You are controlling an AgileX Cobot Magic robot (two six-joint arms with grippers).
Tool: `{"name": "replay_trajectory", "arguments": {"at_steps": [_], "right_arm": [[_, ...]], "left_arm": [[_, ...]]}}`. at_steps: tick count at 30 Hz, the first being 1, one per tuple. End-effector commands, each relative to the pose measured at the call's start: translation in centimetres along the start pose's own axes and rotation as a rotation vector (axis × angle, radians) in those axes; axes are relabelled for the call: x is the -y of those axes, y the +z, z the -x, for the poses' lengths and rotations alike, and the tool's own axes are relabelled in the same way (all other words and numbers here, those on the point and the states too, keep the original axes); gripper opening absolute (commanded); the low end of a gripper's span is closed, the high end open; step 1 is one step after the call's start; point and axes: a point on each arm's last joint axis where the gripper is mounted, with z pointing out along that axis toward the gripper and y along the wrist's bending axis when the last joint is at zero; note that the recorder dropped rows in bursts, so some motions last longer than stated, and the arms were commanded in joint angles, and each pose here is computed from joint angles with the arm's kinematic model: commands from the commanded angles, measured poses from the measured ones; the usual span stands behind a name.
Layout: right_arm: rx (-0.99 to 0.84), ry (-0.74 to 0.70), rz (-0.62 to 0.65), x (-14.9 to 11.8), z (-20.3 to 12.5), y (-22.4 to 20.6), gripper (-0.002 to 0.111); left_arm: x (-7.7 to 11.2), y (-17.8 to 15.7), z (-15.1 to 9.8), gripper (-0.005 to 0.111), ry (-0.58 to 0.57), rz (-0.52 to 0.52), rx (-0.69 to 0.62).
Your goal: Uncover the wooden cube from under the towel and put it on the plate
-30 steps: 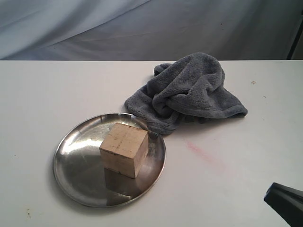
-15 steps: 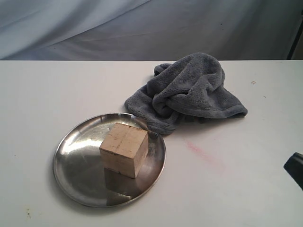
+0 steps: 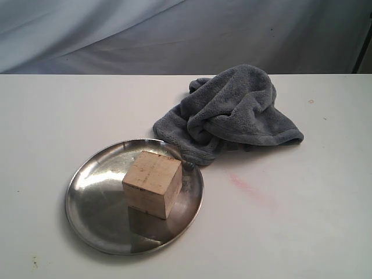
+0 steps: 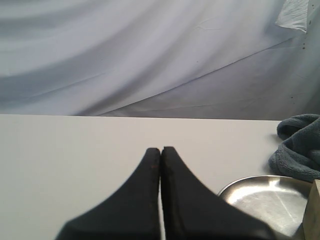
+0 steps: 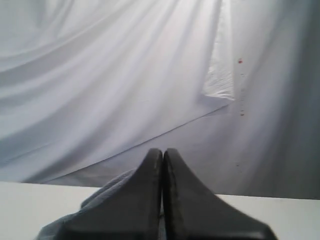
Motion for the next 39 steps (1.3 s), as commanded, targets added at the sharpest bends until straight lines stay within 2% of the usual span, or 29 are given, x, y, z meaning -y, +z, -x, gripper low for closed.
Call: {"name": "replay_trajectory", "arguments": {"at_steps": [1, 4, 16, 21, 30, 39], "right_arm": [[0.034, -0.022, -0.129, 0.7, 0.2, -0.2, 0.000], [0.036, -0.032, -0.170, 0.9, 0.2, -0.2, 0.000], [0.028, -0.028, -0.173, 1.0, 0.1, -0.2, 0.000], [-0.199, 0.006, -0.201, 1.2, -1.9, -0.4, 0.000], [-0.437, 0.028, -0.226, 1.3, -4.0, -1.2, 0.000], [-0.454, 0.029, -0.228, 1.3, -4.1, -1.2, 0.000]], "left_arm": [[0.0, 0.0, -0.1, 0.001, -0.002, -0.001, 0.001], [0.0, 0.0, -0.1, 0.001, -0.002, -0.001, 0.001], [0.0, 0.0, -0.1, 0.001, 0.000, -0.001, 0.001], [0.0, 0.0, -0.1, 0.001, -0.002, -0.001, 0.001], [0.0, 0.0, -0.1, 0.001, 0.000, -0.001, 0.001], [0.0, 0.0, -0.1, 0.001, 0.000, -0.001, 0.001]]}}
